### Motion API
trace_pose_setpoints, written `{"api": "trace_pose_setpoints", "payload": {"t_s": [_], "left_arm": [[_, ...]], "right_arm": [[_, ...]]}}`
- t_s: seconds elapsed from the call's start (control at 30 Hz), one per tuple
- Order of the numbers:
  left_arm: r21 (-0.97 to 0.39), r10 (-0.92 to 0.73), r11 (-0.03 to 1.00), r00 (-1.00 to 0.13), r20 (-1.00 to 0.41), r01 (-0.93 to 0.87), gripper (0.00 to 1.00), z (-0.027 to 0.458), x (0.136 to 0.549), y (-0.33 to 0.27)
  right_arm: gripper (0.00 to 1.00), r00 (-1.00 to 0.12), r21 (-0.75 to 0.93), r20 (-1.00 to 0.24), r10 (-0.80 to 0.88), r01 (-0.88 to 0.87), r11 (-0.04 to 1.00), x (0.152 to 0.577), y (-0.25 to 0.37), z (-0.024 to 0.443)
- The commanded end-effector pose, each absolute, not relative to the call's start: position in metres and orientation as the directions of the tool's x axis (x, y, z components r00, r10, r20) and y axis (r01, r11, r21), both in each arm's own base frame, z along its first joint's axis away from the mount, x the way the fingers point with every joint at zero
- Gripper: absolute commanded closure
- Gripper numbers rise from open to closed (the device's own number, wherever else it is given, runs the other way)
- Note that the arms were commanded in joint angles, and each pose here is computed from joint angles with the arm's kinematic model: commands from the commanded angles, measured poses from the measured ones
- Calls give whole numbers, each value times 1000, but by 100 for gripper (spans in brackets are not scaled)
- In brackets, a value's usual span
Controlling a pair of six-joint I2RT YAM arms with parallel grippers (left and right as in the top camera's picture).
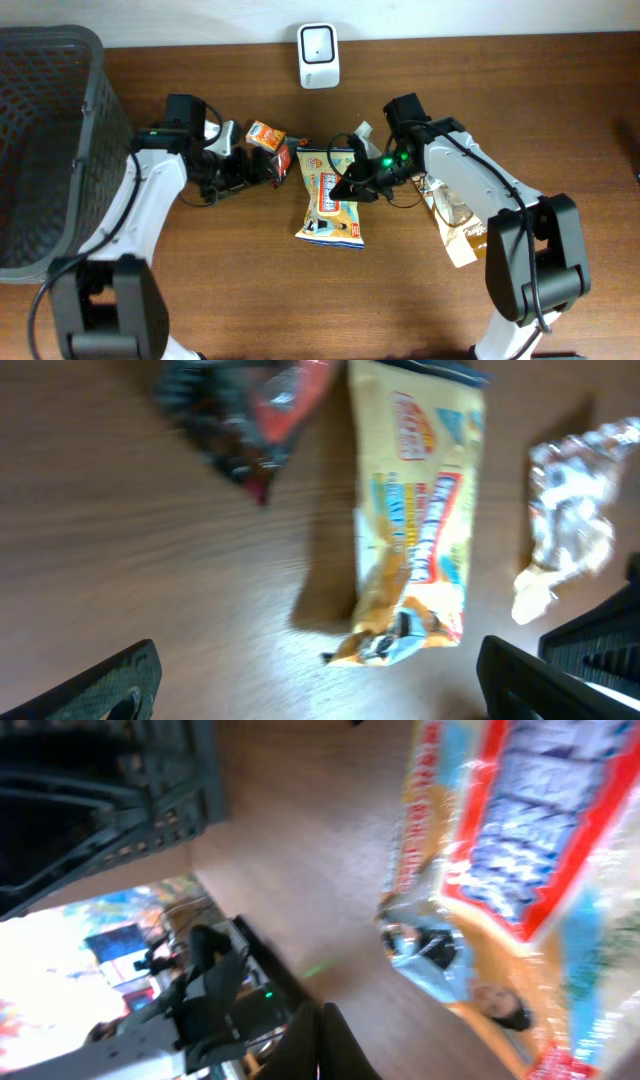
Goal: Scan the item barcode
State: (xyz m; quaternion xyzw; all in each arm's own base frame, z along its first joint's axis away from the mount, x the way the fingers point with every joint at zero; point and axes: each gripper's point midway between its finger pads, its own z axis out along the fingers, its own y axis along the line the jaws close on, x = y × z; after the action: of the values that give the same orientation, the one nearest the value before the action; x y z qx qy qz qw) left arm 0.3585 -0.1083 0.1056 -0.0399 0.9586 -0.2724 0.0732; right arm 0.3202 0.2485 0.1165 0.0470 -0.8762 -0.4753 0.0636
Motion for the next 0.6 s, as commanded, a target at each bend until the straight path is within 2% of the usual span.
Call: {"api": "trace_pose_setpoints", "payload": {"t_s": [0.0, 0.07, 0.13, 0.17, 0.2, 0.27, 0.3, 0.33, 0.4, 0.47, 0.5, 0.57], "left_arm": [[-695, 14, 714, -994, -109, 87, 1, 98, 357, -145], [-726, 50, 679, -993, -103, 109, 1, 89, 356, -155], [-735, 72, 669, -995, -76, 105, 1, 77, 353, -163], [-736, 80, 670, -995, -67, 104, 1, 73, 352, -166], [-736, 98, 670, -994, -46, 100, 1, 66, 348, -172], [-736, 127, 669, -992, -22, 102, 1, 57, 342, -182], [-736, 143, 668, -990, -16, 108, 1, 54, 339, -187], [-736, 157, 667, -987, -14, 117, 1, 51, 337, -192], [-733, 195, 664, -981, -20, 147, 1, 47, 332, -205], [-731, 226, 662, -974, -20, 169, 1, 42, 326, -218], [-718, 229, 676, -973, -10, 166, 0, 37, 325, -222], [-688, 216, 713, -976, 30, 137, 1, 24, 322, -227]], "right_arm": [[96, -981, 885, 30, -191, -63, 461, 315, 262, 137], [96, -981, 874, 10, -193, -85, 478, 317, 260, 134], [96, -986, 824, -1, -165, -95, 559, 325, 249, 120], [92, -989, 797, -4, -150, -94, 597, 328, 243, 114], [76, -992, 743, -3, -127, -87, 664, 332, 231, 103], [36, -996, 635, 13, -89, -61, 770, 336, 208, 87], [27, -997, 602, 21, -77, -49, 797, 336, 200, 84], [22, -997, 590, 27, -69, -40, 806, 336, 196, 82], [20, -998, 588, 34, -59, -28, 808, 337, 192, 82], [11, -998, 578, 37, -50, -20, 815, 338, 186, 80], [4, -998, 567, 41, -43, -12, 824, 338, 183, 79], [1, -999, 496, 45, -25, 1, 868, 338, 167, 71]]}}
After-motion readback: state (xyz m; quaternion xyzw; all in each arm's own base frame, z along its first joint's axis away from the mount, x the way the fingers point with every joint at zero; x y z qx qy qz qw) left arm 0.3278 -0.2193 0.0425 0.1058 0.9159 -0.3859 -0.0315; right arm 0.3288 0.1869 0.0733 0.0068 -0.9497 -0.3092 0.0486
